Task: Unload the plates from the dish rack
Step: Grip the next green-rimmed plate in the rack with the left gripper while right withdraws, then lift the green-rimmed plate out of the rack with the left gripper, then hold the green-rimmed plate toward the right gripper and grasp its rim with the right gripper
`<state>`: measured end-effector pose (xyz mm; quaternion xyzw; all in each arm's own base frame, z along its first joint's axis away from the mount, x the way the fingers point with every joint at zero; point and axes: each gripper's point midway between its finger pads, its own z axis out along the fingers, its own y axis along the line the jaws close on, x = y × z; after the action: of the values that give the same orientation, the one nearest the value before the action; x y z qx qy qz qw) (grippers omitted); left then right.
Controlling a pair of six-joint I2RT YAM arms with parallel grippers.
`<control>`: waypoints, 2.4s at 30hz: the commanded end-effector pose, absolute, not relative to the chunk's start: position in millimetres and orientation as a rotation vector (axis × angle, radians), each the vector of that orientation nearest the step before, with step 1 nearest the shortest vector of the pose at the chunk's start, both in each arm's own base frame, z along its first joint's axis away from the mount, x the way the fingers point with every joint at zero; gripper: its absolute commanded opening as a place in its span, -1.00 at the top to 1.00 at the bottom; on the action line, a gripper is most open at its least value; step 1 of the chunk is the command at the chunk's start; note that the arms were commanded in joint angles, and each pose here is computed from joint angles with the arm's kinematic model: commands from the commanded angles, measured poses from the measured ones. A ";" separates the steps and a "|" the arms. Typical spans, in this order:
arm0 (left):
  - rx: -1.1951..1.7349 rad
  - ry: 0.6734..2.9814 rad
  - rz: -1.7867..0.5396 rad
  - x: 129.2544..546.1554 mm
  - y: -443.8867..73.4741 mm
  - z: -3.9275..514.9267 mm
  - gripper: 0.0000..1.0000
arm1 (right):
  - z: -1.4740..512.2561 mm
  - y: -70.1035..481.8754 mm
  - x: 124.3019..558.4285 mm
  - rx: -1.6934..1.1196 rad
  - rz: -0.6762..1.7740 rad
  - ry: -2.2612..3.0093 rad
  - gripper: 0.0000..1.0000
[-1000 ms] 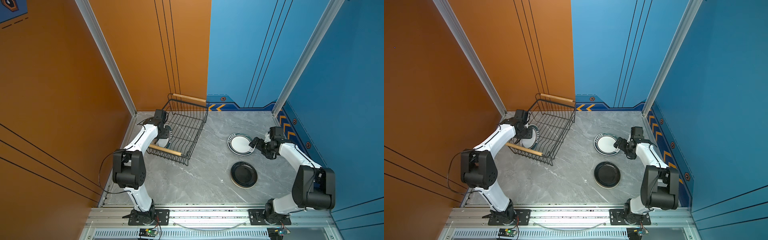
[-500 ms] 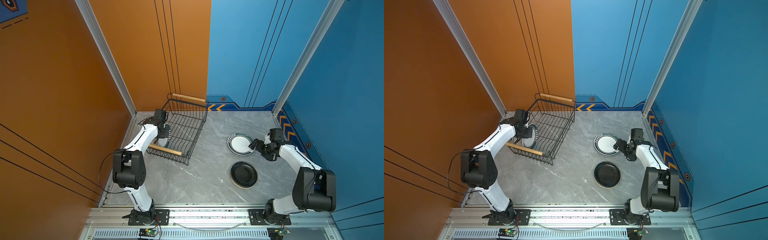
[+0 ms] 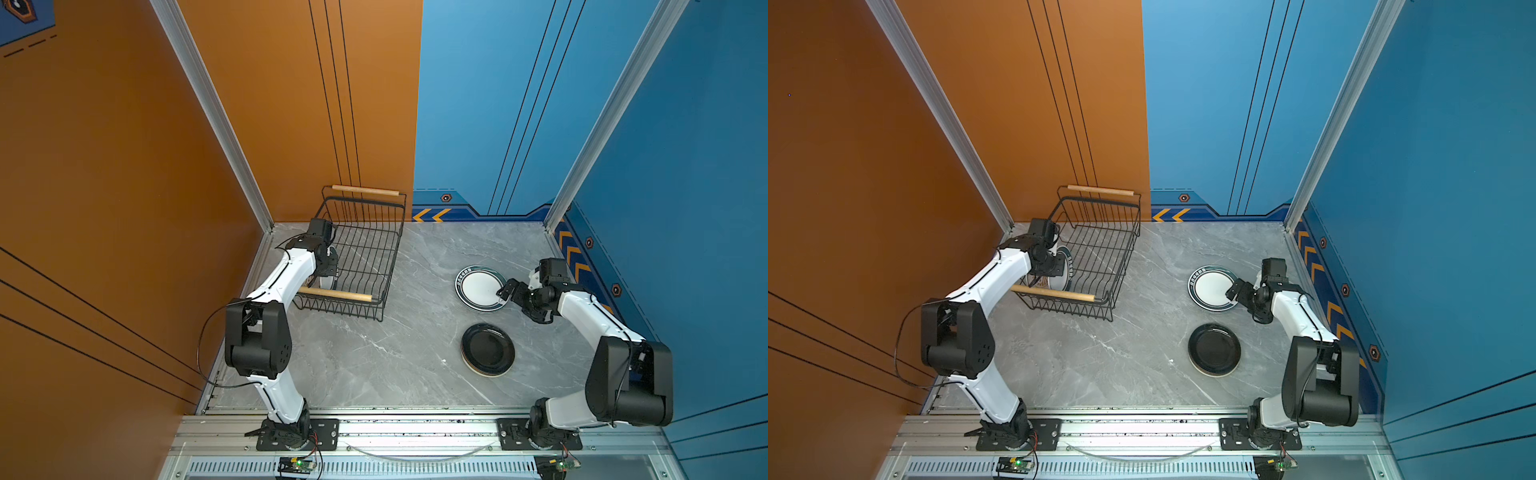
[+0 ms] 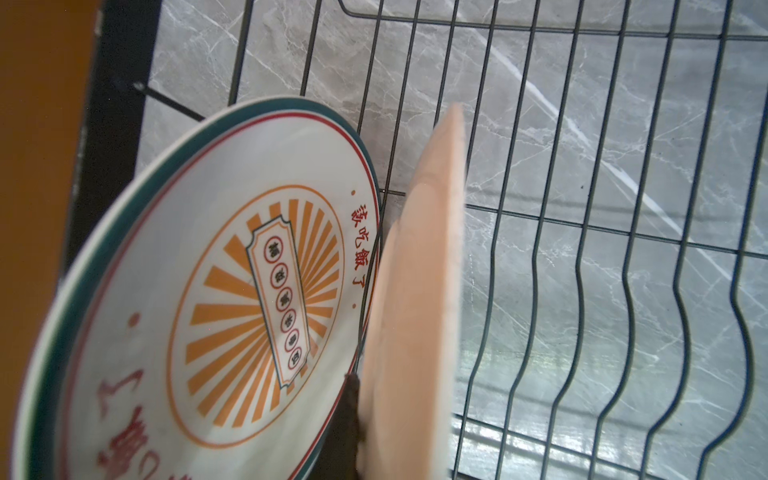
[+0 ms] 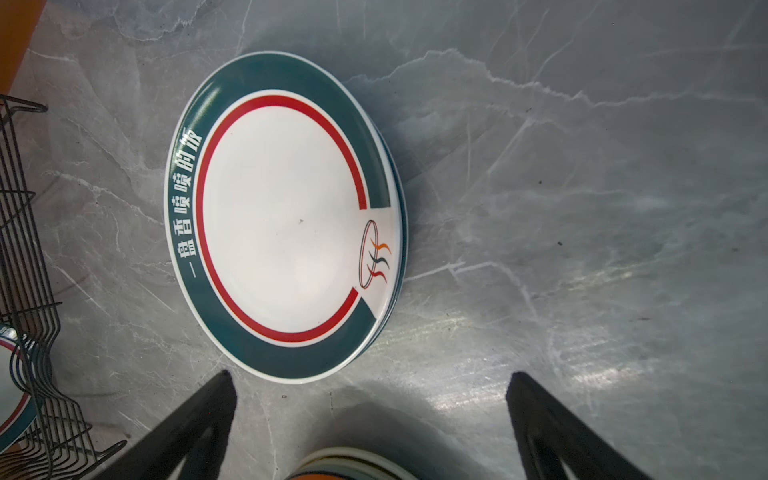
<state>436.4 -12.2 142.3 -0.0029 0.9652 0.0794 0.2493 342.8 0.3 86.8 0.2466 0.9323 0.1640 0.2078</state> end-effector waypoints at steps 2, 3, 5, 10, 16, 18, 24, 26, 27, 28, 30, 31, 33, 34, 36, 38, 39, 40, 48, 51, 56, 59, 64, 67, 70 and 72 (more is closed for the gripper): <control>0.026 2.586 0.088 428.1 -28.1 166.5 0.87 | 92.8 0.3 343.5 0.704 0.484 2.558 -1.00; 0.039 2.581 0.062 427.0 -32.4 169.9 0.89 | 92.9 0.9 343.6 0.704 0.487 2.558 -1.00; 0.056 2.561 0.023 424.9 -40.0 178.1 0.92 | 93.9 0.8 344.2 0.704 0.488 2.554 -1.00; 0.099 2.502 -0.090 419.4 -61.8 204.2 0.98 | 96.5 0.7 347.5 0.701 0.491 2.549 -1.00; 0.113 2.414 -0.166 414.1 -78.8 242.3 1.00 | 106.2 -0.3 354.6 0.678 0.486 2.535 -1.00; 0.117 2.395 -0.166 410.7 -82.1 253.9 1.00 | 111.4 -1.1 357.2 0.669 0.484 2.528 -1.00; 0.032 2.304 -0.305 400.9 -95.4 296.4 1.00 | 137.9 -0.4 363.4 0.630 0.509 2.463 -1.00; -0.034 2.280 -0.390 399.0 -101.7 308.0 1.00 | 147.6 1.0 363.2 0.629 0.528 2.438 -1.00; -0.083 2.273 -0.441 398.4 -105.7 311.9 1.00 | 152.7 3.4 363.2 0.621 0.557 2.426 -1.00; -0.120 2.261 -0.480 398.4 -109.9 315.0 1.00 | 158.0 7.3 363.0 0.612 0.596 2.412 -1.00; -0.177 2.229 -0.601 399.0 -126.5 320.1 1.00 | 172.2 19.1 365.4 0.593 0.707 2.350 -1.00; -0.187 2.207 -0.653 400.2 -135.2 322.9 1.00 | 178.3 24.3 365.9 0.589 0.759 2.320 -1.00; -0.198 2.178 -0.746 400.9 -158.2 326.4 1.00 | 194.5 35.5 367.8 0.583 0.868 2.236 -1.00; -0.196 2.171 -0.768 401.0 -167.5 327.4 1.00 | 201.0 40.3 367.1 0.577 0.912 2.208 -1.00; -0.194 2.147 -0.848 402.0 -190.2 331.1 1.00 | 214.2 50.8 363.4 0.568 0.969 2.169 -1.00; -0.205 2.114 -0.965 403.8 -210.9 333.6 1.00 | 230.9 62.1 362.0 0.537 1.010 2.106 -1.00; -0.210 2.094 -1.031 404.3 -221.4 334.8 1.00 | 239.6 68.9 361.4 0.526 1.046 2.065 -1.00; -0.216 2.074 -1.076 405.6 -228.4 336.5 1.00 | 247.0 74.4 360.9 0.517 1.082 2.030 -1.00; -0.164 2.047 -1.318 407.3 -290.6 336.2 1.00 | 278.1 117.6 364.1 0.441 1.280 1.892 -0.94; -0.152 2.058 -1.391 407.8 -310.9 326.8 1.00 | 281.4 132.3 367.4 0.412 1.329 1.883 -0.81; -0.125 2.101 -1.415 409.3 -328.9 309.4 1.00 | 276.4 149.7 372.0 0.382 1.371 1.902 -0.58; -0.133 2.104 -1.476 411.4 -336.3 301.3 1.00 | 273.8 158.0 375.7 0.388 1.410 1.895 -0.49; -0.064 2.122 -1.568 404.8 -357.8 298.2 1.00 | 271.8 175.6 378.4 0.384 1.479 1.894 -0.41; -0.039 2.131 -1.585 400.1 -365.6 296.9 1.00 | 271.9 180.9 379.9 0.377 1.496 1.889 -0.30; -0.020 2.141 -1.598 396.7 -370.2 294.7 1.00 | 272.7 182.3 381.7 0.382 1.514 1.875 -0.10; -0.021 2.150 -1.606 395.5 -372.0 292.4 1.00 | 273.5 182.7 382.8 0.385 1.530 1.858 -0.02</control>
<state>403.3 -357.3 269.1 -0.0452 0.8015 -0.5514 0.2271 382.9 176.3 254.8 0.1692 0.7382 0.5638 0.3295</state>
